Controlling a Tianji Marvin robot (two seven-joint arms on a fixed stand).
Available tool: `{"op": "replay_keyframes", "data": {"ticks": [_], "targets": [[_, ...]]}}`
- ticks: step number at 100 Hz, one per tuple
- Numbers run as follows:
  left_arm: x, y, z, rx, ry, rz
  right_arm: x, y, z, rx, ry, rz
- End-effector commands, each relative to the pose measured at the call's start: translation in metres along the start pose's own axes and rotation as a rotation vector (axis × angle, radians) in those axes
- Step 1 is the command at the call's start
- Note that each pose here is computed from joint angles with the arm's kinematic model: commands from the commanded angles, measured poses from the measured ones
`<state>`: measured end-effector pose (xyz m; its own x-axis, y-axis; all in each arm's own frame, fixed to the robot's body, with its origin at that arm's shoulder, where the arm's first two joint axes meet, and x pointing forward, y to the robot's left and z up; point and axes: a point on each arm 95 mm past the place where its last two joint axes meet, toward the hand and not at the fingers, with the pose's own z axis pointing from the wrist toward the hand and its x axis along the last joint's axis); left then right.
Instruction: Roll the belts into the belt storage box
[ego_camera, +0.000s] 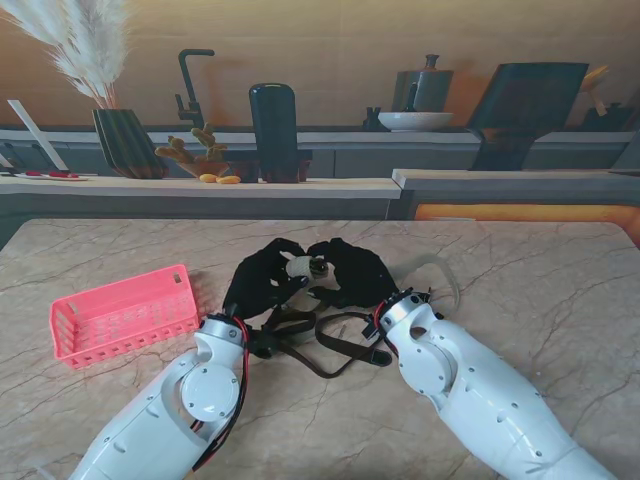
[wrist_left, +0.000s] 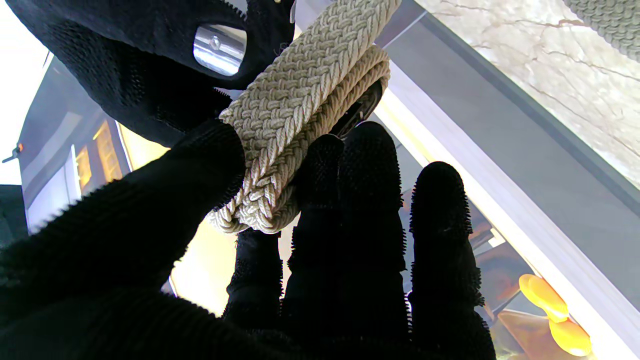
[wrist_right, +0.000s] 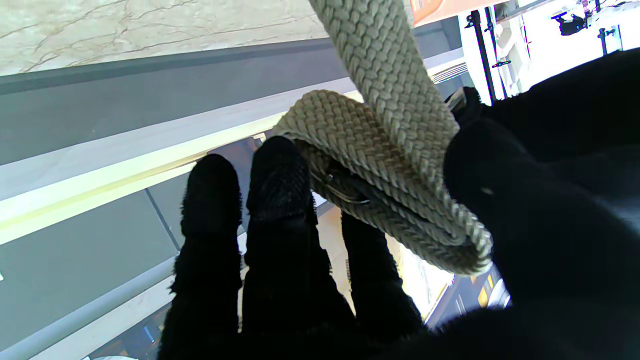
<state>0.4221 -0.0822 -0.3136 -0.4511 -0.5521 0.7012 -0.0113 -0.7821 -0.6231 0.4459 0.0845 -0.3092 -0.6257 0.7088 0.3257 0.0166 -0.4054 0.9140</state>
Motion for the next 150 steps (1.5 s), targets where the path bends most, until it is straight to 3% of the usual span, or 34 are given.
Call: {"op": "replay_keyframes", "data": {"ticks": [1,67,91,112,133,150], "targets": [[0.005,0.002,0.001,0.011,0.004,-0.02,0.005,-0.005,0.002,0.0,0.005,0.007],[0.014,0.006,-0.003,0.013,-0.023,-0.117,0.01,-0.015,0.008,0.001,-0.037,0.046],[0.013,0.002,-0.005,0.016,0.003,-0.134,0.011,-0.007,0.005,0.007,-0.155,0.185],[0.004,-0.007,-0.004,-0.005,0.095,0.027,0.012,0.007,0.002,-0.009,-0.259,0.362],[-0.003,-0.013,-0.003,-0.019,0.173,0.163,0.019,0.022,0.002,-0.074,-0.367,0.59],[-0.006,-0.014,-0.002,-0.029,0.224,0.237,0.022,0.035,-0.002,-0.106,-0.403,0.641]]}}
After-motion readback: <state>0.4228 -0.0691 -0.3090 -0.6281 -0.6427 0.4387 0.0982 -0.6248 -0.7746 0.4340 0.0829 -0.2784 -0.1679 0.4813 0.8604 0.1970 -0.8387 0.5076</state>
